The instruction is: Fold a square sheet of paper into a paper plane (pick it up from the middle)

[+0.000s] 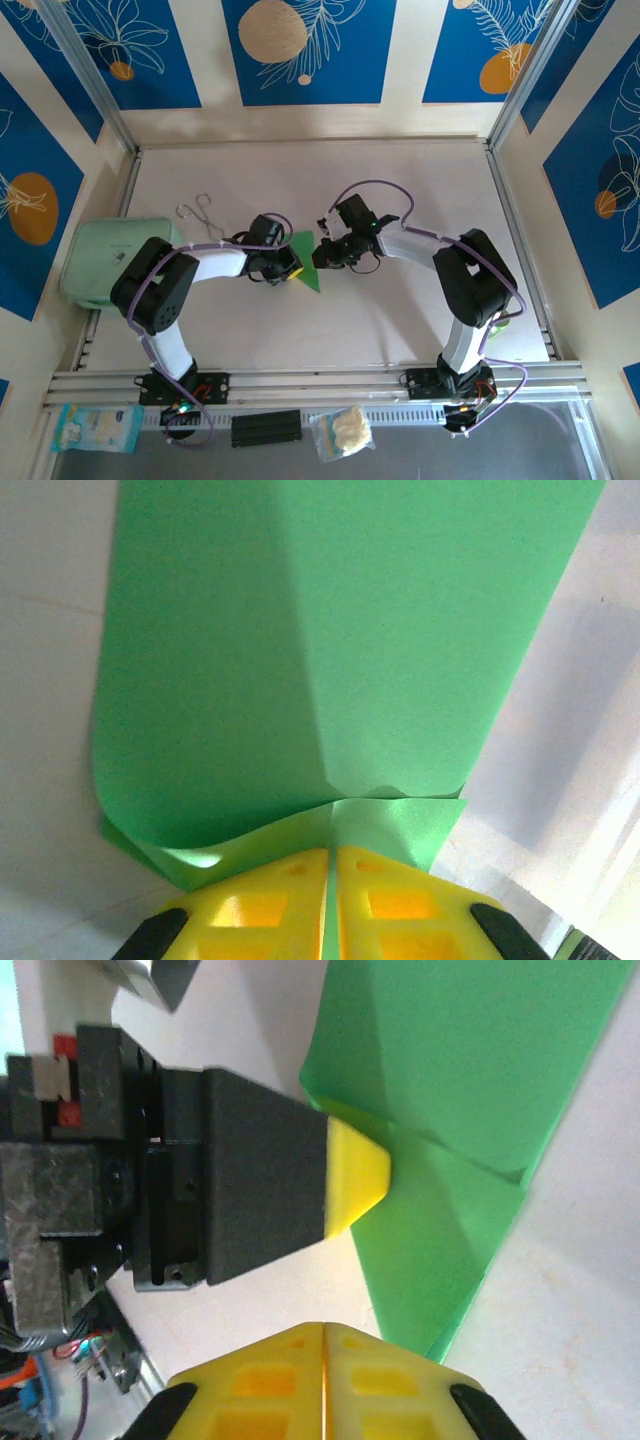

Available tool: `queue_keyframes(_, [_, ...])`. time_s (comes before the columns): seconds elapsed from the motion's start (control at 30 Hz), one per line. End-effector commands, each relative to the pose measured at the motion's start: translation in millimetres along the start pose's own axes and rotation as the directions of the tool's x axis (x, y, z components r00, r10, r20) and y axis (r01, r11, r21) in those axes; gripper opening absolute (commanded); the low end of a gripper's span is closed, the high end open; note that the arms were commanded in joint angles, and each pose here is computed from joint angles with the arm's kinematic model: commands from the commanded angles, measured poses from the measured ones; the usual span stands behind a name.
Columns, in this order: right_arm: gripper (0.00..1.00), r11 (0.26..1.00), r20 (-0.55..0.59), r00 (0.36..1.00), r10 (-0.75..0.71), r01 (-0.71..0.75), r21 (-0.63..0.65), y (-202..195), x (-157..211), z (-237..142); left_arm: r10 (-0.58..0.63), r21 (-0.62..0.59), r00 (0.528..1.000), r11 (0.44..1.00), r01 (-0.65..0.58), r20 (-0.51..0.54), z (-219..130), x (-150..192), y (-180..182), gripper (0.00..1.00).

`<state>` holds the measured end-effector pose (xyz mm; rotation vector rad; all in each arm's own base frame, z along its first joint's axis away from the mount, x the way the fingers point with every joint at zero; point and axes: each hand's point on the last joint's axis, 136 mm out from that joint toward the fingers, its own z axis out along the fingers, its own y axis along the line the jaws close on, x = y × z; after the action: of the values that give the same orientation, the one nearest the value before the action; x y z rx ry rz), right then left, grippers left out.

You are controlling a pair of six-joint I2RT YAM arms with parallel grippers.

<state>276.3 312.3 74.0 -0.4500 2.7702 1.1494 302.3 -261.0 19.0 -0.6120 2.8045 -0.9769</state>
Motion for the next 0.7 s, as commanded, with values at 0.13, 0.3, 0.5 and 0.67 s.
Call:
queue_keyframes(0.13, [0.06, 0.998, -0.127, 0.992, 0.004, -0.012, -0.066, 11.0, 20.8, 20.0, -0.036, -0.115, 0.999, 0.993, 0.034, -0.016, 6.5, 7.2, 29.5, 0.13])
queue_keyframes(0.3, [0.04, 0.998, -0.157, 0.988, 0.011, -0.019, -0.052, 7.1, 23.0, 28.7, -0.038, -0.117, 0.999, 0.993, 0.036, -0.016, 6.6, 7.0, 29.8, 0.13])
queue_keyframes(0.5, [0.04, 0.999, -0.174, 0.984, 0.026, -0.032, -0.029, 0.7, 24.9, 33.7, -0.041, -0.120, 0.999, 0.992, 0.038, -0.022, 7.1, 8.4, 31.4, 0.13])
queue_keyframes(0.67, [0.04, 1.000, -0.199, 0.980, 0.014, -0.012, 0.009, -10.0, 27.5, 38.9, -0.049, -0.133, 0.998, 0.990, 0.045, -0.026, 8.3, 8.9, 34.0, 0.12])
